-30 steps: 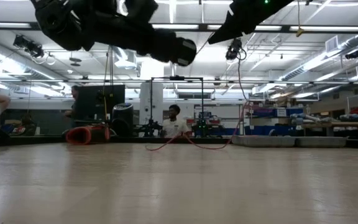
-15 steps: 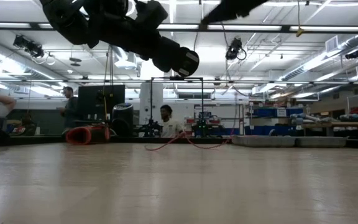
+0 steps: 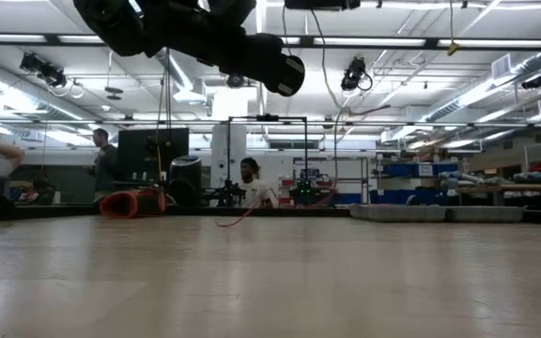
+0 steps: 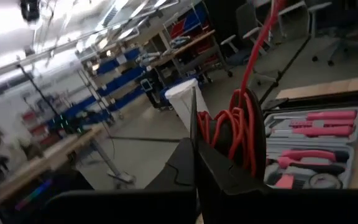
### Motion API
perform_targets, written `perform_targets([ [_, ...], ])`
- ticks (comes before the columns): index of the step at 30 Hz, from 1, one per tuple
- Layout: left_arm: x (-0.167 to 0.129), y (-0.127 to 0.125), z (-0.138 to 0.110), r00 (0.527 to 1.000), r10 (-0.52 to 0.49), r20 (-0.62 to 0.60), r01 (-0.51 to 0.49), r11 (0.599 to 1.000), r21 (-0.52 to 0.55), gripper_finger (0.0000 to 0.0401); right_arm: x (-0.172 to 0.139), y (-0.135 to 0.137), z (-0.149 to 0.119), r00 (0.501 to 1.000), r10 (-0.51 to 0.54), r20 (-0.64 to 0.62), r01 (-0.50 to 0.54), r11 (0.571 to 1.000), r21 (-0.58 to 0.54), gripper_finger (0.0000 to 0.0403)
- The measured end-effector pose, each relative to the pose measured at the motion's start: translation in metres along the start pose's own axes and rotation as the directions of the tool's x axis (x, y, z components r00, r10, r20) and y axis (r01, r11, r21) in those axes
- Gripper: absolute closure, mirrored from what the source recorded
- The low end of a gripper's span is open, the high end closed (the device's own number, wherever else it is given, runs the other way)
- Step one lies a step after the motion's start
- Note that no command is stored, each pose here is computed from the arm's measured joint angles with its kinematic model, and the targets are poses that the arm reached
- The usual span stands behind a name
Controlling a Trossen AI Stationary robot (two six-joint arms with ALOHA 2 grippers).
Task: Coil cords
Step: Coil the red wire on the black spool
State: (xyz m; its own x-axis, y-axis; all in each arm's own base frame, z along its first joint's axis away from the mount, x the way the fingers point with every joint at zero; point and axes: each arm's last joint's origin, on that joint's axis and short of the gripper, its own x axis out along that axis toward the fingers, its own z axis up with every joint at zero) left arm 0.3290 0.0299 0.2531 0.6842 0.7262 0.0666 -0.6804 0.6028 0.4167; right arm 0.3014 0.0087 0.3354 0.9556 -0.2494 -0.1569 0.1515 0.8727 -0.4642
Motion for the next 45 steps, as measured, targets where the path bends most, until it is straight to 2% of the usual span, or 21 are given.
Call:
perform_targets([
  [8, -0.001, -0.001, 0.001, 1.000, -0.023, 0.018, 0.025, 0.991, -0.128, 0.0401, 0.021, 0.013, -0.010, 1.000, 0.010, -0.015, -0.010, 1.000, -0.018, 0.0328],
  [16, -0.001, 0.001, 0.006, 0.998, -0.007, 0.058, 0.023, 0.960, -0.279, 0.0401, 0.023, 0.011, -0.014, 0.999, -0.002, -0.036, 0.001, 1.000, -0.024, 0.0328],
  [19, -0.001, 0.002, 0.008, 0.997, -0.007, 0.074, 0.029, 0.955, -0.296, 0.0401, 0.022, 0.011, -0.013, 0.999, -0.003, -0.034, 0.002, 1.000, -0.024, 0.0328],
  [23, -0.001, 0.002, 0.007, 0.997, -0.005, 0.071, 0.023, 0.965, -0.261, 0.0401, 0.019, 0.013, -0.011, 0.998, -0.040, -0.050, 0.038, 0.999, -0.031, 0.0328],
  [26, -0.001, 0.002, 0.007, 0.998, -0.005, 0.070, 0.021, 0.972, -0.234, 0.0401, 0.016, 0.011, -0.004, 0.991, -0.072, -0.110, 0.067, 0.996, -0.052, 0.0328],
  [30, -0.001, 0.002, 0.007, 0.998, -0.004, 0.071, 0.015, 0.986, -0.163, 0.0401, 0.016, 0.009, -0.005, 0.979, -0.041, -0.200, 0.039, 0.999, -0.016, 0.0328],
  [35, -0.001, 0.003, 0.007, 0.998, 0.012, 0.061, -0.007, 0.996, -0.091, 0.0401, 0.012, 0.004, 0.002, 0.970, -0.011, -0.243, 0.020, 0.999, 0.034, 0.0328],
  [45, -0.001, 0.003, 0.007, 0.998, 0.012, 0.060, -0.008, 0.998, -0.067, 0.0401, 0.009, -0.002, -0.006, 0.928, 0.111, -0.356, -0.065, 0.988, 0.140, 0.0328],
])
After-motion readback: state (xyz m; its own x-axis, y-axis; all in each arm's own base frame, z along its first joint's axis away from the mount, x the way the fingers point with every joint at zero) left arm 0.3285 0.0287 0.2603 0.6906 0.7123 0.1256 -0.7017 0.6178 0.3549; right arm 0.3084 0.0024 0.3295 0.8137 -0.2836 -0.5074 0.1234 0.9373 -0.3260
